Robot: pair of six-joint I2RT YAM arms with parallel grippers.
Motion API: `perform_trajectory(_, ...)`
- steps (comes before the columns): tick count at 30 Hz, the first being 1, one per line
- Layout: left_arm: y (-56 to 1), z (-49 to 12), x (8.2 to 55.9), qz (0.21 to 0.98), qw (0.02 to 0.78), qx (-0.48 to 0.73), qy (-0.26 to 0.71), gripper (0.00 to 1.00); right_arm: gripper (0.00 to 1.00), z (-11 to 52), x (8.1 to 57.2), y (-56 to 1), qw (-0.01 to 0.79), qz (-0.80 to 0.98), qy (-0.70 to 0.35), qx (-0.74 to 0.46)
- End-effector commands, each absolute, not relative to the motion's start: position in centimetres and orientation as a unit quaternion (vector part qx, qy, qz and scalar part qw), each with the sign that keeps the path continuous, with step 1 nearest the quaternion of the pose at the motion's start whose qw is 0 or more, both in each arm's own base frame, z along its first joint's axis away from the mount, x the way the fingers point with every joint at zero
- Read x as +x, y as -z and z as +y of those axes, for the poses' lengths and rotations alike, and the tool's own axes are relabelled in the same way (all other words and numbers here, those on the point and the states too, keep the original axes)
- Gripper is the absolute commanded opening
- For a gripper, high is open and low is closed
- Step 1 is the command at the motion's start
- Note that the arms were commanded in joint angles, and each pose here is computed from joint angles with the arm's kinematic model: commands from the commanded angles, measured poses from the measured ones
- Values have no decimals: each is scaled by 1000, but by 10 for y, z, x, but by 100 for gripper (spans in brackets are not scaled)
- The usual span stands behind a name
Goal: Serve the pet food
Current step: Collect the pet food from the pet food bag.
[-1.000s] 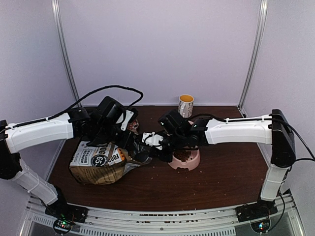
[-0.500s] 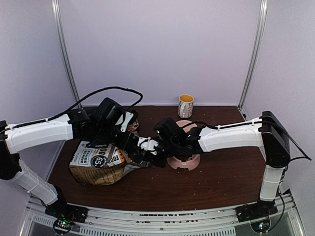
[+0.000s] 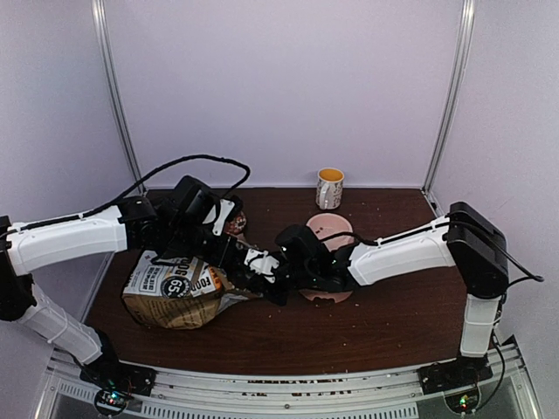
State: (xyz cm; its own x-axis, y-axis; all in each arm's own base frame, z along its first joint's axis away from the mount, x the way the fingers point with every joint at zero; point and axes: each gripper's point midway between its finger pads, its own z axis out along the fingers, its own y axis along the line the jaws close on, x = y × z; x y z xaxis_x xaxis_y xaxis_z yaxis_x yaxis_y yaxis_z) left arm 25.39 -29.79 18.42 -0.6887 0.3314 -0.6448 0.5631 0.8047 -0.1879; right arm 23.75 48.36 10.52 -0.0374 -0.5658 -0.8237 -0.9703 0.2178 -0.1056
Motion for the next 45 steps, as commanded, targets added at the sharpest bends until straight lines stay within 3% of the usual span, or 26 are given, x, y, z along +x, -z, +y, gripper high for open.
perform_trajectory(1,-225,-312,255,868,358,238,248,0,0,494,232,-108,417,659,-284,-558)
perform_trajectory(16,-216,-293,259,870,386,208,224,0,0,466,239,-151,506,641,-266,-512)
perform_trajectory(45,-230,-284,273,860,431,181,207,0,0,439,249,-198,584,624,-242,-459)
